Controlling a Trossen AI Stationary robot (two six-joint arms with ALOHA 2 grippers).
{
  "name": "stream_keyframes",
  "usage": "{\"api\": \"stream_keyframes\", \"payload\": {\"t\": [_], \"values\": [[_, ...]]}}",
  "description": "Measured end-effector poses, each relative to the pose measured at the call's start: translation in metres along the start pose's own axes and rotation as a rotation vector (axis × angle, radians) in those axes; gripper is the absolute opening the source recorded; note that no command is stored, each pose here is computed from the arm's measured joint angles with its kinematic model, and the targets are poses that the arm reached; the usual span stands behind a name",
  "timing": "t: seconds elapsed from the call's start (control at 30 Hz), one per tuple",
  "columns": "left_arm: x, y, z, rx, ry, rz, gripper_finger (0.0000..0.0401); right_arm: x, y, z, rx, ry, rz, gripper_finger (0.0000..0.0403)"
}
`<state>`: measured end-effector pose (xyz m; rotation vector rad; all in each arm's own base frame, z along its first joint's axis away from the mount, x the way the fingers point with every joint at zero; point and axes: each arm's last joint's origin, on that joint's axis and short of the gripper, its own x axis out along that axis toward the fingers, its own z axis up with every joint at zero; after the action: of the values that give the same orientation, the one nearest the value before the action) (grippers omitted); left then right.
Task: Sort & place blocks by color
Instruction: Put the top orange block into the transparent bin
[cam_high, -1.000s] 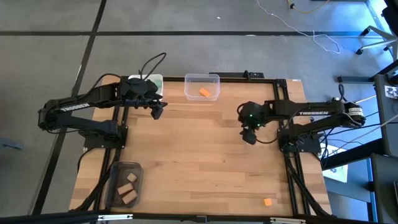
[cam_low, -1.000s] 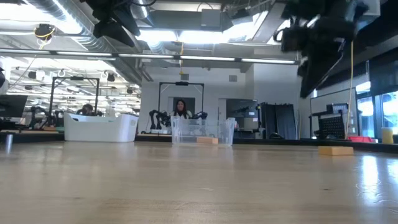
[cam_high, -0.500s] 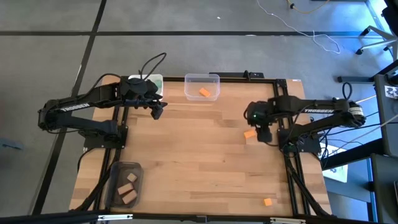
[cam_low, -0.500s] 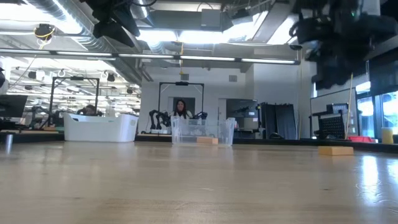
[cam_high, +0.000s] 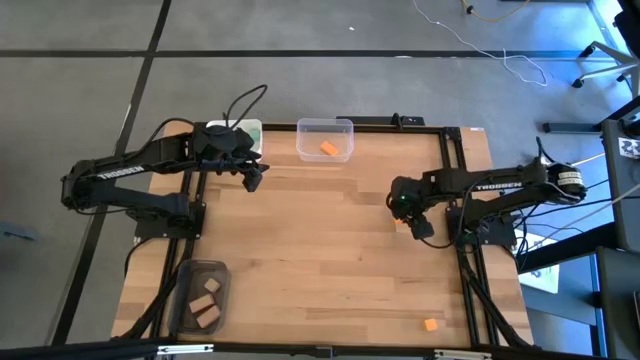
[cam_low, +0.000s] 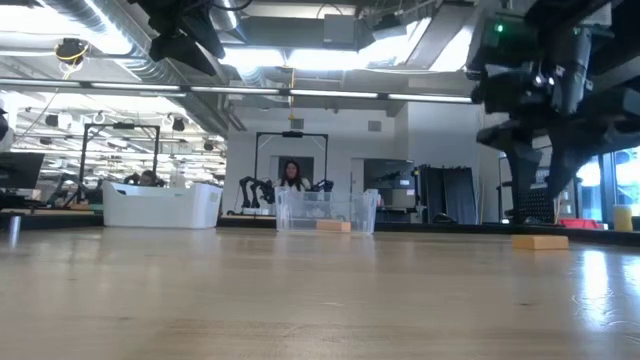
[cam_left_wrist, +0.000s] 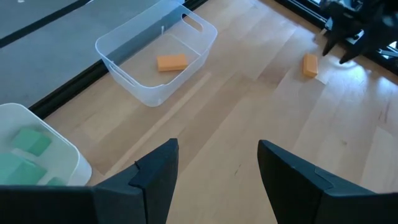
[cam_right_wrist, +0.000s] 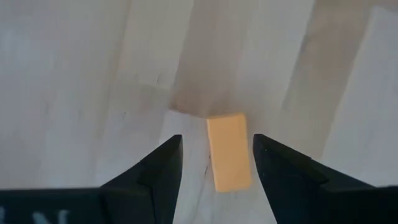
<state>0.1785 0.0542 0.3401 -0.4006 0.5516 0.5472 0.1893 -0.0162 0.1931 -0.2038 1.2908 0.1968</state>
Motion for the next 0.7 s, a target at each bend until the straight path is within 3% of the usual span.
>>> {"api": "stream_keyframes", "payload": {"t": [0.43, 0.7], "values": [[0.000, 0.001, 0.000, -0.002, -0.009, 0.021, 0.0210, 0.049, -0.005, 0.003, -0.096, 0.113, 0.032, 0.0197], [0.000, 0.001, 0.000, -0.002, -0.010, 0.023, 0.0210, 0.056, -0.008, 0.006, -0.146, 0.168, -0.019, 0.0197]]}}
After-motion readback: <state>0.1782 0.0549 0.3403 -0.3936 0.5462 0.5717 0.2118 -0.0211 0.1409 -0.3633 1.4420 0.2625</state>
